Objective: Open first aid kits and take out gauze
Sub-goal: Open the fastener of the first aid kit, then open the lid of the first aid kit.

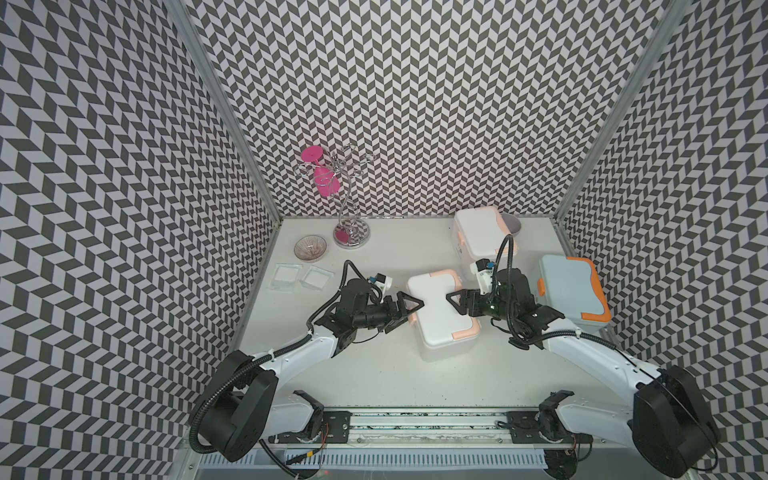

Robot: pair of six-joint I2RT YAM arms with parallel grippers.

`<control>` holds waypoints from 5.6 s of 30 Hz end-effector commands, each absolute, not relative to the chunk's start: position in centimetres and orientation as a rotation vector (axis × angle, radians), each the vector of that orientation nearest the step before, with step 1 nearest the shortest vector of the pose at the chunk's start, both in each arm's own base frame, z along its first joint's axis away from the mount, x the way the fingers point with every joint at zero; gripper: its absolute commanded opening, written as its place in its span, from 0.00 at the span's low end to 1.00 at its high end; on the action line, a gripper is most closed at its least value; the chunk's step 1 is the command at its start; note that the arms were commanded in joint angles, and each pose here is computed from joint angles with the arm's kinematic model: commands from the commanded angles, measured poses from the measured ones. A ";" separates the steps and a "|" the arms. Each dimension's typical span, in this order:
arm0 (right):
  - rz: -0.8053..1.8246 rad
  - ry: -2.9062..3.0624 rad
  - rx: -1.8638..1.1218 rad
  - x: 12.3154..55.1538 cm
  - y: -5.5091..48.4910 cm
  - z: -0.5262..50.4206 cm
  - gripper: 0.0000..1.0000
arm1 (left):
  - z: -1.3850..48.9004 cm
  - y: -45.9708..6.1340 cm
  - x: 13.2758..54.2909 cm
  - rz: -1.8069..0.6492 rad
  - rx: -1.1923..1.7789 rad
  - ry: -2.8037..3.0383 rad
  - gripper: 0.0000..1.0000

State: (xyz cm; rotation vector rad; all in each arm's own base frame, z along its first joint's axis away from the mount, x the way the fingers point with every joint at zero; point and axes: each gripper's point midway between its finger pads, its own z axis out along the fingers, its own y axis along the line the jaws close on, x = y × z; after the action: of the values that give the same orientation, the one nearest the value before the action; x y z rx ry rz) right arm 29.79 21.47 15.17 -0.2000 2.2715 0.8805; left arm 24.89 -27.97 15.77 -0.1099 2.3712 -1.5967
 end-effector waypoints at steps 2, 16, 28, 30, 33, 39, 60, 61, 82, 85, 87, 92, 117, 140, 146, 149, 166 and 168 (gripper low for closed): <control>0.745 2.479 -0.169 27.8 19.5 9.5 0.74 | 16.5 -29.4 24.8 -1.586 -0.061 2.379 0.99; 0.744 2.482 -0.171 27.7 19.5 9.2 0.74 | 18.9 -28.4 25.0 -1.537 -0.081 2.324 0.97; 0.747 2.486 -0.170 27.6 19.5 9.0 0.74 | 20.2 -28.2 24.9 -1.544 -0.092 2.298 0.96; 0.753 2.481 -0.174 27.6 19.6 9.1 0.74 | 20.4 -28.2 24.9 -1.540 -0.093 2.296 0.96; 0.755 2.484 -0.171 27.5 19.6 9.1 0.74 | 20.8 -28.0 24.9 -1.536 -0.108 2.290 0.96; 0.759 2.483 -0.170 27.6 19.6 9.0 0.74 | 20.0 -27.5 25.4 -1.409 -0.153 2.356 0.96; 0.764 2.487 -0.163 27.5 19.6 8.8 0.74 | 15.0 -26.3 25.7 -0.977 -0.209 2.570 0.84; 0.762 2.491 -0.163 27.5 19.6 8.7 0.74 | 15.3 -25.9 25.7 -0.972 -0.218 2.558 0.84; 0.765 2.497 -0.157 27.6 19.7 8.3 0.73 | 12.5 -20.3 23.8 -0.844 -0.360 2.579 0.82; 0.771 2.494 -0.162 27.6 19.8 8.5 0.73 | 13.5 -20.6 24.0 -0.897 -0.358 2.544 0.82; 0.774 2.489 -0.162 27.6 19.8 9.0 0.73 | 14.8 -21.5 24.2 -0.967 -0.328 2.516 0.82; 0.754 2.425 -0.153 27.8 19.3 11.6 0.73 | 18.3 -23.6 24.5 -1.048 -0.251 2.457 0.88; 0.828 2.386 -0.378 24.7 22.9 13.5 0.51 | 19.9 -28.8 24.3 -1.227 -0.144 2.474 0.84; 0.809 2.395 -0.352 24.8 22.7 12.9 0.51 | 19.7 -28.1 24.2 -1.169 -0.163 2.495 0.85; 0.811 2.398 -0.351 24.7 22.7 12.8 0.51 | 19.3 -27.7 24.3 -1.136 -0.176 2.504 0.86; 0.808 2.397 -0.351 24.8 22.6 12.8 0.51 | 19.6 -27.6 24.2 -1.138 -0.171 2.500 0.86; 0.812 2.396 -0.352 24.7 22.6 12.7 0.51 | 19.0 -26.9 24.1 -1.101 -0.190 2.506 0.87; 0.811 2.398 -0.349 24.7 22.6 12.6 0.51 | 18.7 -27.1 24.1 -1.103 -0.187 2.515 0.87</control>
State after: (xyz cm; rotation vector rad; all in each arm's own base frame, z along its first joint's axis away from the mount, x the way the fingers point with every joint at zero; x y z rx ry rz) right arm 26.86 22.94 16.32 -0.3201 2.2550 0.8249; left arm 23.93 -26.72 18.45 -0.2084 2.5238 -1.0962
